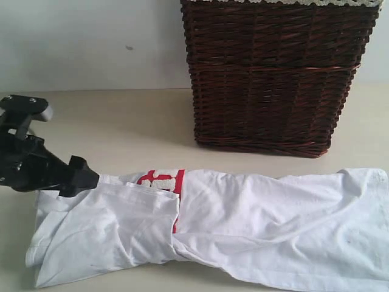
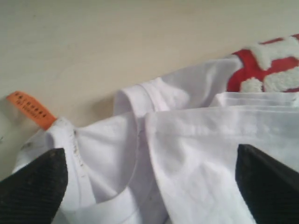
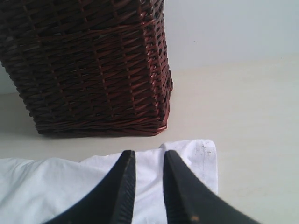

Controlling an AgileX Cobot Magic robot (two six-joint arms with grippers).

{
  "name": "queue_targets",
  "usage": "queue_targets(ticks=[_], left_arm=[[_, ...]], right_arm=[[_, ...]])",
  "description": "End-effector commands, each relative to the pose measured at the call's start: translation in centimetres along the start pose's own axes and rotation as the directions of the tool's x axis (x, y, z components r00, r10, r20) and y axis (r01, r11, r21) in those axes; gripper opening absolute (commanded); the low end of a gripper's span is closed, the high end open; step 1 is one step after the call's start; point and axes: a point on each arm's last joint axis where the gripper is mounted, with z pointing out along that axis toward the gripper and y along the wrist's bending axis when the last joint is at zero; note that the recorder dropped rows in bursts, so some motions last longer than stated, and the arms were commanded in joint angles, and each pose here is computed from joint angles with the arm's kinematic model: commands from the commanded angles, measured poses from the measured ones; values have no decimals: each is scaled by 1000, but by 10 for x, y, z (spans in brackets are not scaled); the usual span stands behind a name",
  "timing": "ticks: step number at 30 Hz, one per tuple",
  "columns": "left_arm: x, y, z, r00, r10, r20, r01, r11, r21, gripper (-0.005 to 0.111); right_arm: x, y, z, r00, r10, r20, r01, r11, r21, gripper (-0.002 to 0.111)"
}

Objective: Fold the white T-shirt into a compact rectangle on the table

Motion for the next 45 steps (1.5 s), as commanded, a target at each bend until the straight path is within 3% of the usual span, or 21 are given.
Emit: queue_targets(ticks=[1,10,15,30,35,45], left_arm=[[3,11,-3,995,-95,3,95,995,-27,93],[3,11,-3,995,-99,7,99,995,-29,93],[3,11,-3,995,-99,7,99,995,-29,105],[4,10,-3,997,-78,-12,78,997,-12,105],[4,8,-3,993,-115,-9,115,993,2,105],[-3,22,-4,986,-137,92,148,980,-130,105]], right_arm=[[1,0,0,1000,-1,6,1,1000,-2,21],[1,0,0,1000,-1,6,1,1000,-2,21],[1,0,0,1000,-1,6,1,1000,-2,21],[1,0,0,1000,-1,6,1,1000,-2,21],[1,0,0,1000,-1,6,1,1000,-2,21],[1,0,0,1000,-1,6,1,1000,-2,21]])
